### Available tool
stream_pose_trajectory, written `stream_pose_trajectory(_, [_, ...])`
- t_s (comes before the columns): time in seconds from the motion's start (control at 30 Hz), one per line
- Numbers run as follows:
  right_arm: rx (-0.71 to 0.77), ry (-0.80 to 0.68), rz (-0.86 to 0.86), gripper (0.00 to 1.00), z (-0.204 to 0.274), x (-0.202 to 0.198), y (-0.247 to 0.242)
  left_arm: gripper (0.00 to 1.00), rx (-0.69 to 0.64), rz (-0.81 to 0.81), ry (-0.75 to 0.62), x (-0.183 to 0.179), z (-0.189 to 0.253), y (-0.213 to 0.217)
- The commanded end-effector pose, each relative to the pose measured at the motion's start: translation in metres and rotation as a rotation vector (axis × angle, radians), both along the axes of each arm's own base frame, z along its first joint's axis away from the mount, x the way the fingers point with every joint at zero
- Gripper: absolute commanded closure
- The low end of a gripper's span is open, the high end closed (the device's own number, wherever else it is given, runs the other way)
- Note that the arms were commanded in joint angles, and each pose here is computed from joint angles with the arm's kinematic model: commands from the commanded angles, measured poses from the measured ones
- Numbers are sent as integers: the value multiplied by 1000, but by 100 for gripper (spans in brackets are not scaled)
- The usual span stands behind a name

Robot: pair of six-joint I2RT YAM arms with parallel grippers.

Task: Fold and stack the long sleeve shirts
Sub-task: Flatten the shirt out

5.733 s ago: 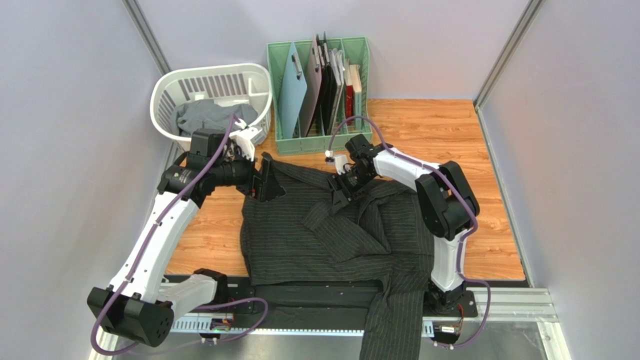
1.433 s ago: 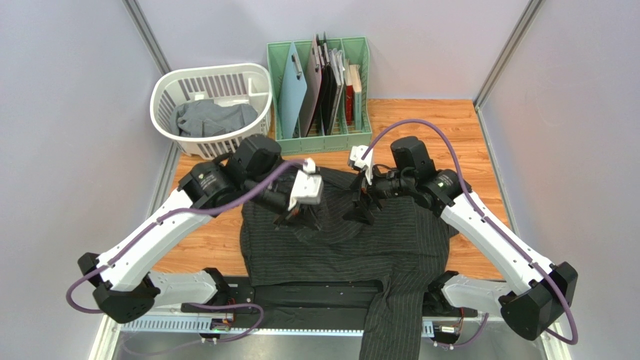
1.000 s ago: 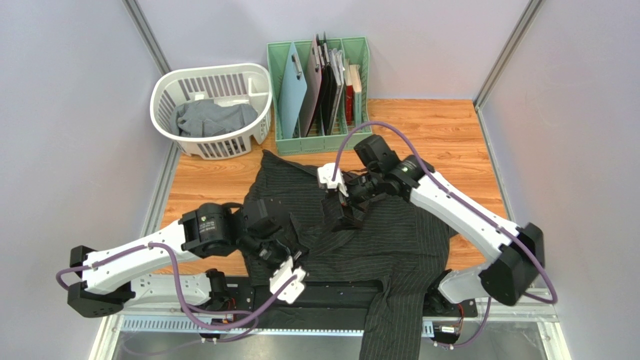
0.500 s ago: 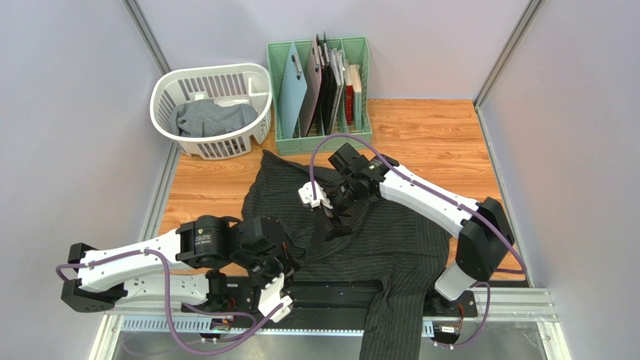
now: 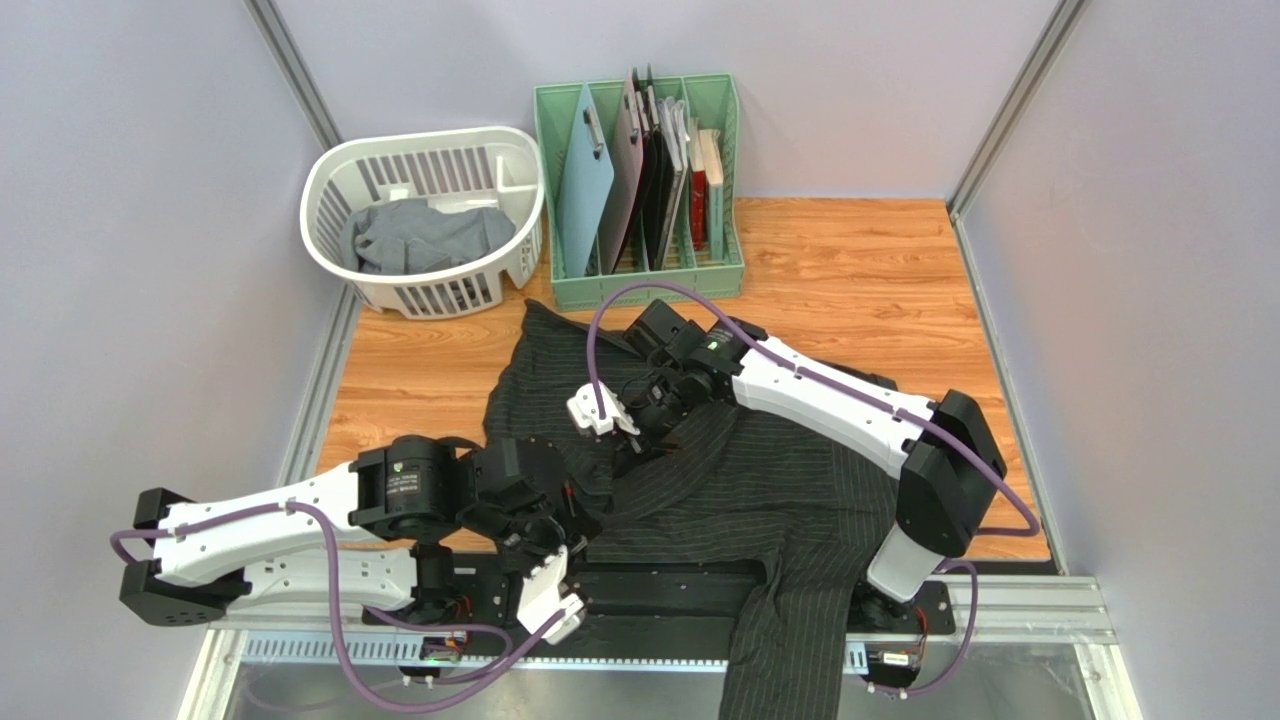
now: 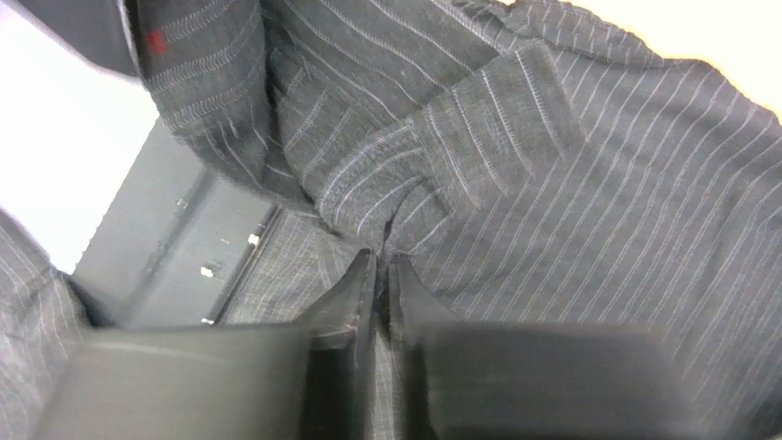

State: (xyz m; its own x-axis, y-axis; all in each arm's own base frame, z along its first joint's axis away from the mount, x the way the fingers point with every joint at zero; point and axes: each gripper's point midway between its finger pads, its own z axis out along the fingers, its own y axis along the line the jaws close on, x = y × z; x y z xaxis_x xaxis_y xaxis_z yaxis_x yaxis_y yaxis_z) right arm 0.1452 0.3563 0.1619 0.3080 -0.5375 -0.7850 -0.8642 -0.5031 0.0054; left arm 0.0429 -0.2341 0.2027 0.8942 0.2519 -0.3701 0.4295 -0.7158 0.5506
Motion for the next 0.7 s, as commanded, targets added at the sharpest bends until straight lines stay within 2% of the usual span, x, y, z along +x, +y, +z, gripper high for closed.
stream_pose_trajectory(0.0, [7, 18, -124, 100, 35, 11, -6, 93, -88, 82, 7, 7, 12, -7])
stream_pose_trajectory(0.07, [45, 19, -219, 100, 58, 26, -26, 78, -156, 176, 75, 11, 25, -6])
stream_pose_trajectory(0.2, [147, -23, -419, 100, 106, 58, -60, 72, -271, 410, 213, 40, 47, 1])
stream_pose_trajectory(0.23, [168, -41, -461, 100, 117, 65, -68, 71, -308, 525, 222, 64, 52, 10])
stream_pose_trajectory(0.3, [214, -98, -592, 100, 141, 88, -92, 65, -371, 630, 277, 87, 62, 13])
stream_pose_trajectory(0.33, [235, -120, -641, 100, 152, 97, -100, 60, -399, 737, 278, 113, 64, 25])
stream_pose_trajectory(0.37, [255, -144, -735, 100, 164, 114, -116, 55, -425, 777, 284, 127, 70, 27])
stream_pose_trajectory(0.47, [328, -252, -925, 100, 203, 153, -154, 27, -366, 917, 309, 177, 58, 41])
stream_pose_trajectory(0.5, [354, -266, -980, 100, 214, 165, -162, 21, -313, 976, 348, 203, 40, 47])
stream_pose_trajectory(0.57, [379, -312, -1088, 100, 230, 189, -190, 20, -297, 1012, 316, 238, 40, 54])
stream_pose_trajectory(0.6, [408, -341, -1123, 100, 244, 201, -196, 21, -241, 1037, 330, 259, 21, 60])
stream_pose_trajectory(0.67, [412, -407, -1190, 100, 256, 217, -213, 21, -205, 1001, 208, 287, 17, 67])
